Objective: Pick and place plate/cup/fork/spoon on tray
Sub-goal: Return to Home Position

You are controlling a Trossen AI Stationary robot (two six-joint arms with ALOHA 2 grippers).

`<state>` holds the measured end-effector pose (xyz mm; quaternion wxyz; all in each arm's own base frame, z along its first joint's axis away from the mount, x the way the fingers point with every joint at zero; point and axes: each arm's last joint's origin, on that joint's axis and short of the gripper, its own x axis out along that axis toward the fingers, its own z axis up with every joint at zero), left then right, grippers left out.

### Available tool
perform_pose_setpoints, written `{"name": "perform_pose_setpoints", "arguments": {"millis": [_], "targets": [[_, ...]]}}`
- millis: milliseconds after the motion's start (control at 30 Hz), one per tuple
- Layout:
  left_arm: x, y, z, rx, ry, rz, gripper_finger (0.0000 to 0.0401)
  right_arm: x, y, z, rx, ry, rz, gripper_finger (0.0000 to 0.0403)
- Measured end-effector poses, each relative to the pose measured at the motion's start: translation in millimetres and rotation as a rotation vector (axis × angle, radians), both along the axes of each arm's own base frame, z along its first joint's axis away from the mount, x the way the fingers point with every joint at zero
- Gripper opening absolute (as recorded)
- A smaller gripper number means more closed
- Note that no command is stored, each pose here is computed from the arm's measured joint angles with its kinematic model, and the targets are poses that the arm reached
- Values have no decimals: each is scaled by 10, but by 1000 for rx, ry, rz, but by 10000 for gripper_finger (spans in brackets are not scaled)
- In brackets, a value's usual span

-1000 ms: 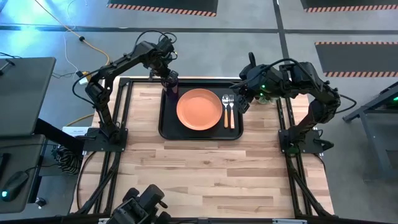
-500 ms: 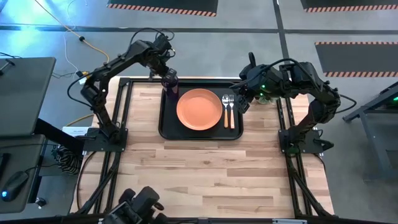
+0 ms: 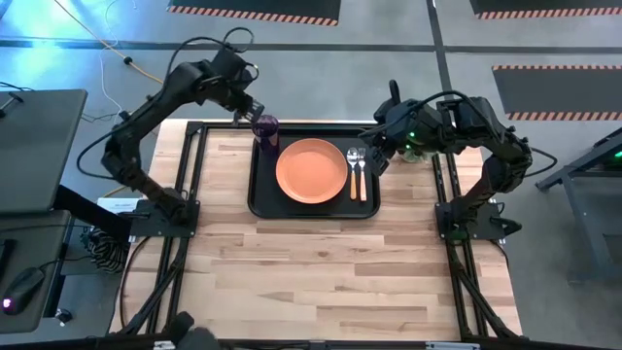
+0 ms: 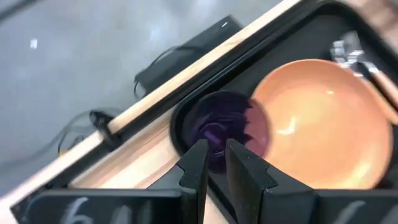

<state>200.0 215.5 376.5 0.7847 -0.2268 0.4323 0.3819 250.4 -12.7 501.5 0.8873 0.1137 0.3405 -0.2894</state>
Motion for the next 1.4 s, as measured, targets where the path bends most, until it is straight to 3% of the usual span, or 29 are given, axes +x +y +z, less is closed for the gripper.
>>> {"name": "perform_pose_setpoints", "arguments": {"millis": [133,367,567,833,967,1167,1400], "targets": [[26,-263,184,68,-51,-108,47,-5,-14,6,-39,-1,-38,106],[196,-826,471,75,-302,-469,47,5,-25,23,-72,-22,-70,106],[327,-1265,514,91,-384,-660,47,22,-26,38,-71,-47,-75,106],[200,-1671,0,59,-485,-804,47,24,-26,39,-68,-51,-78,106],[24,-1751,-306,25,-572,-740,47,23,-27,39,-73,-49,-77,106],[-271,-1803,-676,137,-774,-721,47,21,-36,44,-103,-49,-101,106],[-631,-1858,-1100,171,-842,-672,47,28,-37,51,-104,-60,-103,106]]}}
